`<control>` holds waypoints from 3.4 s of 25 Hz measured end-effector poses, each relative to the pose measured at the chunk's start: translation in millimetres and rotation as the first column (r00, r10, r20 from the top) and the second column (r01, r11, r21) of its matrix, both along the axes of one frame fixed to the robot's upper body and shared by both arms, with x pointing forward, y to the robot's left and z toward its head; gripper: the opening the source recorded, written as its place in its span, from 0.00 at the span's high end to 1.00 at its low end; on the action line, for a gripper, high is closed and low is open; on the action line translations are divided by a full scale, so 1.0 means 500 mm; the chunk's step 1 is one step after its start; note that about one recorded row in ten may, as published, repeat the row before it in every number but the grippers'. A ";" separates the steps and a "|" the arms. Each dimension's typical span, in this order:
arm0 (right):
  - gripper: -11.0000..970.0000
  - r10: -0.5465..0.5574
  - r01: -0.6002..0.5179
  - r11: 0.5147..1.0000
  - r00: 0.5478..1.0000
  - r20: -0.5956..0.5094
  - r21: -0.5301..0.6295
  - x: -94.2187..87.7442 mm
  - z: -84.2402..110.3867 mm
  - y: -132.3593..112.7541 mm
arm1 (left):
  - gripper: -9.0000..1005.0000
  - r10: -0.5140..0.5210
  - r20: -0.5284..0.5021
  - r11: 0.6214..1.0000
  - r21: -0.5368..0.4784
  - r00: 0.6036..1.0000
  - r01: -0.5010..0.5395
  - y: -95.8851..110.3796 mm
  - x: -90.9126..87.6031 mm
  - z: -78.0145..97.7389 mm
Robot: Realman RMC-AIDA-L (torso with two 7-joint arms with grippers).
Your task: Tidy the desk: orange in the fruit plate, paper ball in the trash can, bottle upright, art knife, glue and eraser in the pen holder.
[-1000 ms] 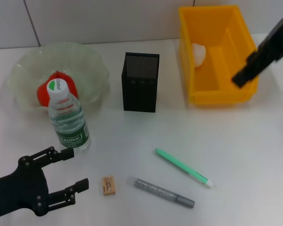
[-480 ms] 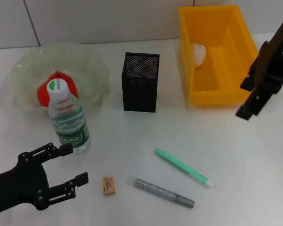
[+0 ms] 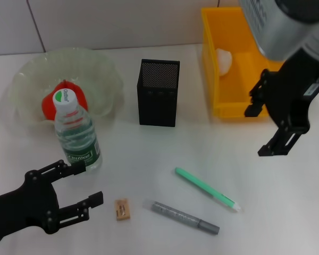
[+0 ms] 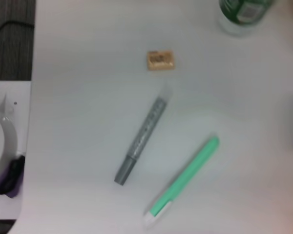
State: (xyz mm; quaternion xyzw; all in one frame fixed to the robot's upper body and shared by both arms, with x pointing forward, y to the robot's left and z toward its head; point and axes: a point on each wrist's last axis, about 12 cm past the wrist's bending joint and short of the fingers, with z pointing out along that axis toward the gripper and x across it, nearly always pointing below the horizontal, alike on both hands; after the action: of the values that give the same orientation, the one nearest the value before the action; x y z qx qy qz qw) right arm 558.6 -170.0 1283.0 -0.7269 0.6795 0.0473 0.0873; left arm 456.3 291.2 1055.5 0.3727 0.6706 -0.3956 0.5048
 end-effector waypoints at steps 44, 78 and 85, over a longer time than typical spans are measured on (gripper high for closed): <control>0.21 -0.523 0.564 0.816 0.813 -0.257 0.124 0.026 -0.064 -0.103 | 0.22 0.006 0.062 1.000 0.010 0.998 -0.007 -0.016 -0.007 -0.036; 0.21 -0.681 0.678 0.731 0.720 -0.134 -0.072 0.006 -0.222 0.063 | 0.22 0.040 0.067 0.993 0.110 0.997 -0.047 -0.017 0.013 -0.060; 0.21 -0.705 0.703 0.708 0.696 -0.141 -0.069 0.006 -0.248 0.054 | 0.22 0.045 0.068 0.993 0.110 0.997 -0.052 -0.017 0.014 -0.060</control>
State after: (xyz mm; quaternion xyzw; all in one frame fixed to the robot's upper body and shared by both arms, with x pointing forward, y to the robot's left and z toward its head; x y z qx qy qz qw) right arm 561.6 -143.0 1159.2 -0.4063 0.9105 0.0642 0.0415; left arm 463.3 282.8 1025.7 0.3970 0.6836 -0.3325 0.5143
